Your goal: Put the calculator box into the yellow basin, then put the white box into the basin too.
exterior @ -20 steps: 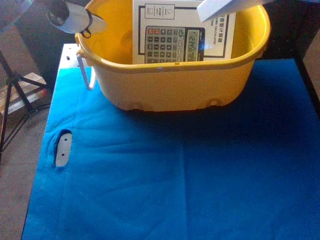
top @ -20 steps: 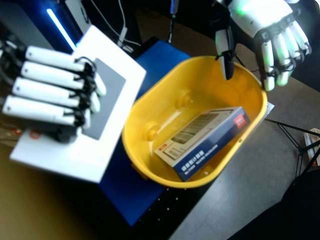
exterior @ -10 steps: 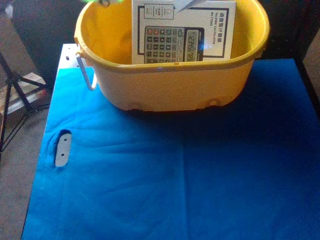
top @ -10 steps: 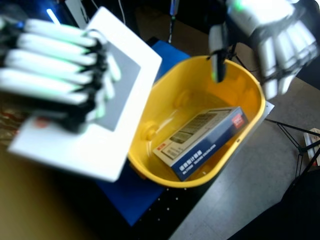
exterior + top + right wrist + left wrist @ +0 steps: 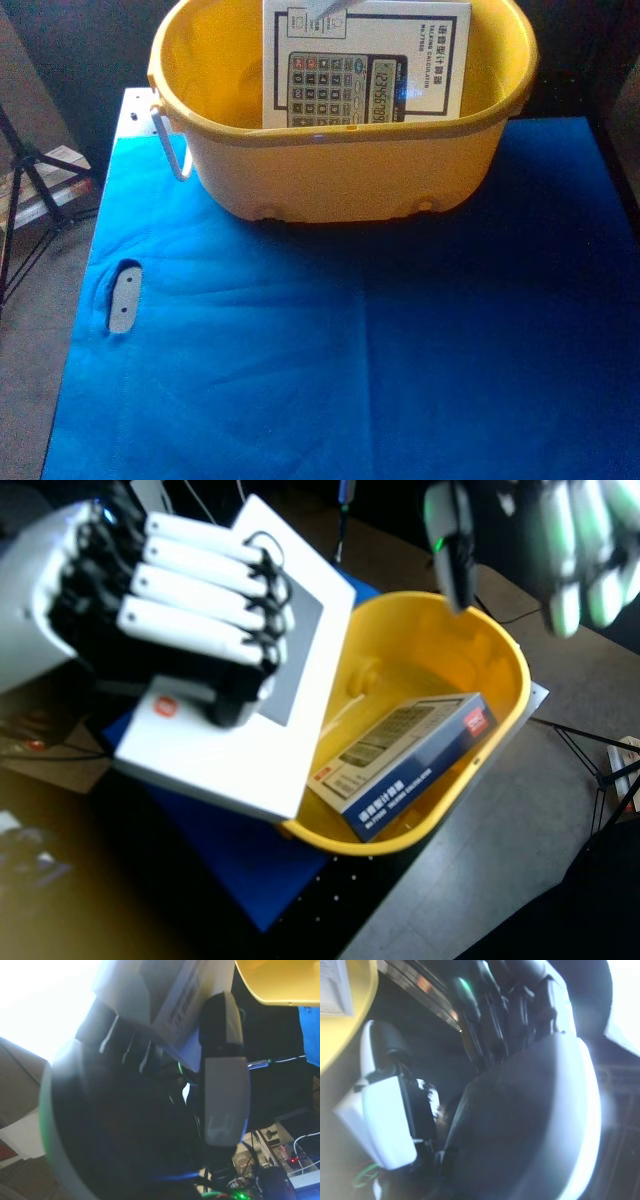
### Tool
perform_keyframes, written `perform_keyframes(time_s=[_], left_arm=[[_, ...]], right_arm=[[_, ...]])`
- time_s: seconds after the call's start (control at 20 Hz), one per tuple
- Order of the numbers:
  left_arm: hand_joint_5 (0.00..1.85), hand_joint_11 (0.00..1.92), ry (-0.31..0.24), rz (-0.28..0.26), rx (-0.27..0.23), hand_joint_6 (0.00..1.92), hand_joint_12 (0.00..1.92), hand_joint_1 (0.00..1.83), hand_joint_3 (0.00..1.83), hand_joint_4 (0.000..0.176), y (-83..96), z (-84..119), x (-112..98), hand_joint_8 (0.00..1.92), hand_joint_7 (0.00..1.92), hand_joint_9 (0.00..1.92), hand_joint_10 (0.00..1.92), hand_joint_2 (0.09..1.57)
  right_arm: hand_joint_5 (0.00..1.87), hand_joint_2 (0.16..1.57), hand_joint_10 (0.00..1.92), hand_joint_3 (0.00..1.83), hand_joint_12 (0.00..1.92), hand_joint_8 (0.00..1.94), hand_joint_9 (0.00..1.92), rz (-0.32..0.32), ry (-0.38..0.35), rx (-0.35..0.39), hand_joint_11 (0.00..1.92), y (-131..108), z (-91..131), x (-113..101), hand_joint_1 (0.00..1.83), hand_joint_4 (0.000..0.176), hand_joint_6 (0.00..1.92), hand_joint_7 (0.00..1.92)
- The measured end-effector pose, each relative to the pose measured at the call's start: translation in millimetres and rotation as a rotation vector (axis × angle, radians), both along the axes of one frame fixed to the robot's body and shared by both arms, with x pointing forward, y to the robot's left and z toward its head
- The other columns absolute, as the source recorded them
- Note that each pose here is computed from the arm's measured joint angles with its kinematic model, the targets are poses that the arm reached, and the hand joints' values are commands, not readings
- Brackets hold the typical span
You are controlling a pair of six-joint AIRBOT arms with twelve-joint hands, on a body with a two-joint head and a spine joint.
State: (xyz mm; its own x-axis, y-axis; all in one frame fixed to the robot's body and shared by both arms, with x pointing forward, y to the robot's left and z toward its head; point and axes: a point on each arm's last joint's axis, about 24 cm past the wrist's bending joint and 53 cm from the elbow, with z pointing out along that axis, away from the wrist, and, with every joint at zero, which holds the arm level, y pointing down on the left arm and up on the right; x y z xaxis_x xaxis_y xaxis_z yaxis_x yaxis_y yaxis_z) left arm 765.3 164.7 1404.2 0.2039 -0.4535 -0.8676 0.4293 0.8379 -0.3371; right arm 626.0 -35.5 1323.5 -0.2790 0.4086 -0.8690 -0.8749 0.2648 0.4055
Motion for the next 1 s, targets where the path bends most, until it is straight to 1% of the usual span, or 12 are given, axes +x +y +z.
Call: perform_keyframes(time_s=[0.1,0.25,0.5,0.55,0.65,0.7,0.75,0.8,0.85,0.9,0.95,1.0], left_arm=[[0.74,0.10,-0.023,0.006,-0.012,0.06,1.70,0.69,0.00,0.000,3.0,9.6,-2.7,0.01,0.51,0.16,0.96,1.10],[0.40,0.03,-0.017,-0.001,-0.009,0.80,1.72,0.70,0.00,0.000,1.1,8.8,-3.0,0.00,0.49,0.09,1.03,1.09],[0.42,0.09,-0.030,-0.026,-0.011,0.76,1.69,0.70,0.00,0.000,-7.8,17.4,-9.6,0.01,0.50,0.14,1.07,1.13],[0.44,0.08,-0.036,-0.028,-0.007,0.78,1.66,0.71,0.00,0.000,-9.2,19.1,-10.8,0.02,0.52,0.15,1.06,1.14],[0.41,0.06,-0.041,-0.035,-0.003,0.78,1.68,0.74,0.00,0.000,-12.7,20.6,-13.0,0.02,0.52,0.17,0.99,1.11],[0.43,0.11,-0.037,-0.037,-0.001,0.75,1.62,0.72,0.00,0.000,-13.3,19.6,-12.8,0.03,0.53,0.21,0.90,1.09],[0.44,0.07,-0.036,-0.038,0.000,0.55,1.67,0.73,0.00,0.000,-13.7,19.3,-12.8,0.00,0.49,0.21,0.81,1.10],[0.45,0.03,-0.037,-0.038,-0.001,0.50,1.67,0.70,0.00,0.000,-13.4,19.4,-12.8,0.00,0.46,0.19,0.76,1.11],[0.48,0.02,-0.037,-0.035,-0.002,0.38,1.62,0.66,0.00,0.000,-11.9,19.7,-12.8,0.00,0.44,0.21,0.62,1.12],[0.54,0.02,-0.037,-0.034,-0.001,0.15,1.56,0.63,0.00,0.000,-11.1,19.7,-12.7,0.00,0.44,0.29,0.42,1.12],[0.64,0.06,-0.037,-0.034,-0.001,0.11,1.54,0.68,0.00,0.000,-10.8,19.7,-12.7,0.01,0.49,0.36,0.37,1.09],[0.69,0.05,-0.037,-0.034,-0.002,0.12,1.56,0.70,0.00,0.000,-10.8,19.6,-12.7,0.01,0.50,0.36,0.39,1.09]], right_arm=[[0.79,1.18,1.43,0.00,1.59,1.14,0.89,0.020,-0.008,0.008,0.90,11.5,2.2,0.8,1.36,0.000,1.21,0.80],[0.80,1.17,1.39,0.00,1.59,1.20,0.89,0.039,-0.006,0.021,0.90,26.6,1.6,7.0,1.36,0.000,1.18,0.80],[0.78,1.17,1.42,0.00,1.59,1.12,0.89,0.070,-0.001,0.022,0.90,53.2,-4.0,11.6,1.36,0.000,1.22,0.82],[1.01,1.10,1.82,0.00,1.86,1.68,1.29,0.071,0.003,0.024,1.39,56.8,-4.8,13.8,1.23,0.000,0.95,1.15],[1.05,1.08,1.92,0.00,1.92,1.94,1.55,0.087,0.028,0.032,1.65,65.0,-8.1,14.0,1.20,0.000,0.89,1.33],[0.98,1.11,1.89,0.00,1.92,1.30,1.28,0.097,0.035,0.031,1.40,68.1,-10.6,13.3,1.25,0.000,0.99,1.04],[1.01,1.10,1.31,0.00,1.68,1.17,0.96,0.104,0.056,0.029,0.88,68.8,-14.8,13.0,1.23,0.000,0.91,1.02],[1.01,1.09,0.98,0.00,1.59,0.70,0.90,0.103,0.056,0.020,0.66,68.5,-18.1,12.9,1.19,0.000,0.91,0.95],[0.79,0.99,0.95,0.00,1.69,0.48,0.66,0.099,0.063,0.020,0.46,67.0,-18.8,14.2,1.19,0.000,0.55,0.77],[0.60,0.95,0.49,0.00,1.53,0.09,0.46,0.097,0.071,0.027,0.18,64.6,-17.3,14.2,1.11,0.000,0.15,0.55],[0.59,0.87,0.50,0.00,1.68,0.01,0.28,0.097,0.076,0.034,0.03,61.5,-15.7,13.2,0.94,0.000,0.03,0.52],[0.54,0.83,0.48,0.00,1.49,0.00,0.11,0.099,0.073,0.036,0.00,60.4,-14.8,12.4,0.90,0.000,0.00,0.40]])
